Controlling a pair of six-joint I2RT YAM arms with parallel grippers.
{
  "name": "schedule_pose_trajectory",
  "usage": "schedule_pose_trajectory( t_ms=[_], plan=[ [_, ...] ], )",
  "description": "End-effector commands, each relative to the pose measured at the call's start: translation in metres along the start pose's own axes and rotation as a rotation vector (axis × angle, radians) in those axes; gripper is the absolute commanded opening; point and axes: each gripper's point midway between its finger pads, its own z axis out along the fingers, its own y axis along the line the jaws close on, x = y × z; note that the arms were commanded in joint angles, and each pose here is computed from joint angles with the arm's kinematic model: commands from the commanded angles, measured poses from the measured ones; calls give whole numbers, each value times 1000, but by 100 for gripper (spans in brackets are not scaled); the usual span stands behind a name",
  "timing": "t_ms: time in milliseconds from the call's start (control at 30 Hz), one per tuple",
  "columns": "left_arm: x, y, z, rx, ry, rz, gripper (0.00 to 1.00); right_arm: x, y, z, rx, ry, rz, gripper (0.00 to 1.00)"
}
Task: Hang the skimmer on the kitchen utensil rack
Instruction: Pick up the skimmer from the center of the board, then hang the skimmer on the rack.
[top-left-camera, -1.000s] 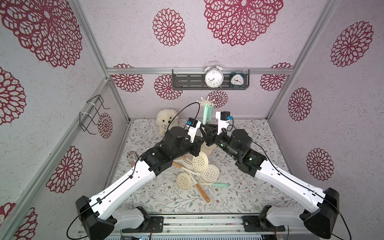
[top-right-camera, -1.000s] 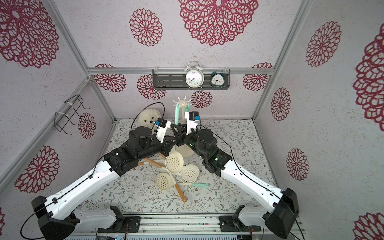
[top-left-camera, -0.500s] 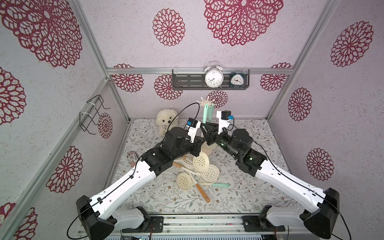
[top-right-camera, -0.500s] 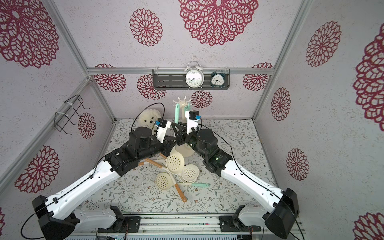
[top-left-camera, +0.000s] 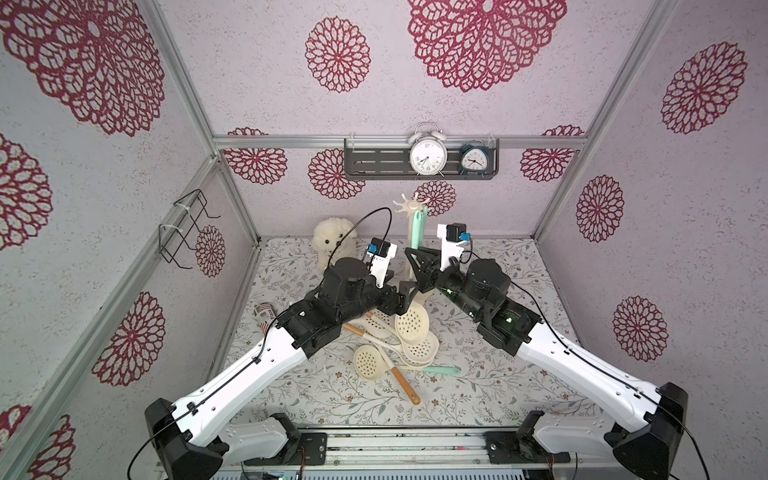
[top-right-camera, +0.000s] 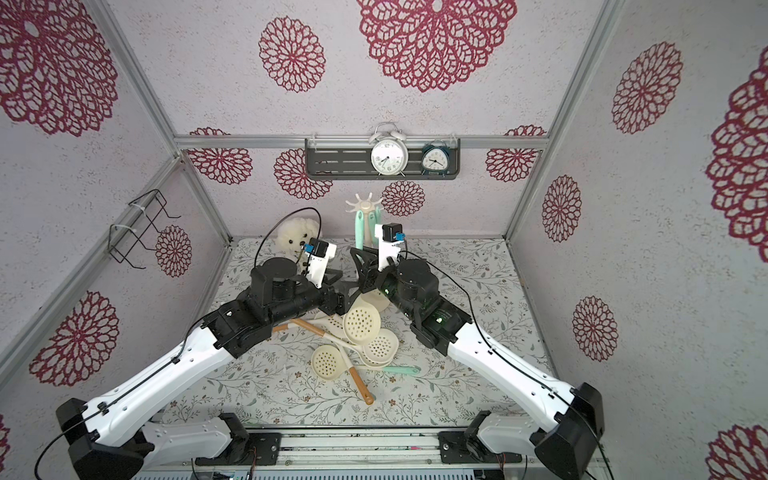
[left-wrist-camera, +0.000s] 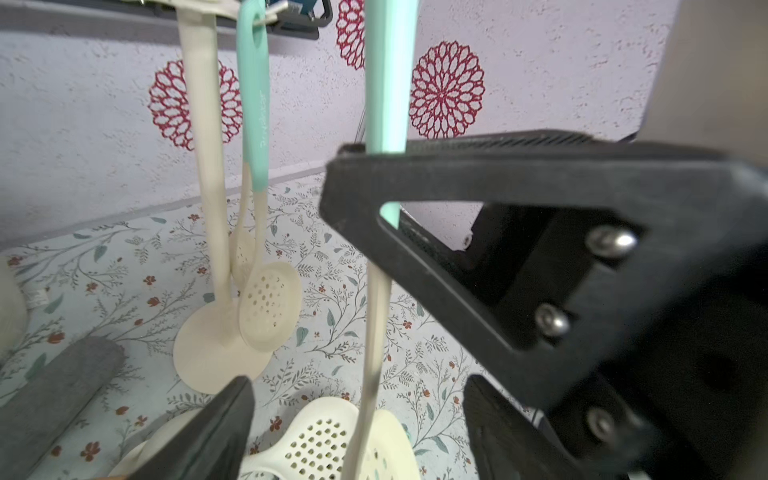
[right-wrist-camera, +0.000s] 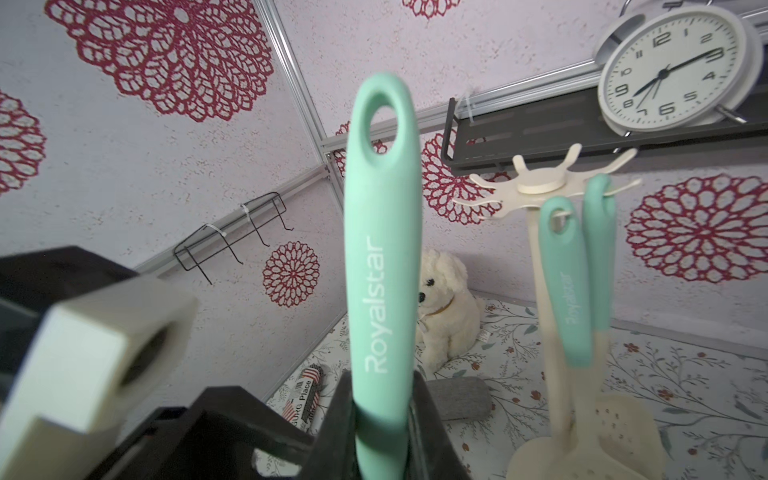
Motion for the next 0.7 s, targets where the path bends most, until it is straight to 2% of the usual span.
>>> schedule_pose_trajectory(
  t_ms=[0, 200, 267, 367, 567, 667],
  plan=[
    [-16, 2, -24, -32, -68, -2, 88, -1, -22, -20, 97, 27, -74, 0],
    [-25, 33, -37, -155, -63, -58, 91, 27, -64, -31, 171, 210, -107, 0],
    [-31, 43, -35, -186, -50, -79, 96, 28, -74, -29, 157, 265, -93, 0],
    [-42, 59, -29, -224, -29, -115, 97, 30, -76, -22, 120, 324, -101, 0],
    [-69, 94, -14, -262, -14, -215, 96, 21, -62, -3, 87, 353, -110, 0],
    [-82, 106, -10, -266, -37, -238, 88, 16, -54, 4, 149, 342, -171, 0]
  ],
)
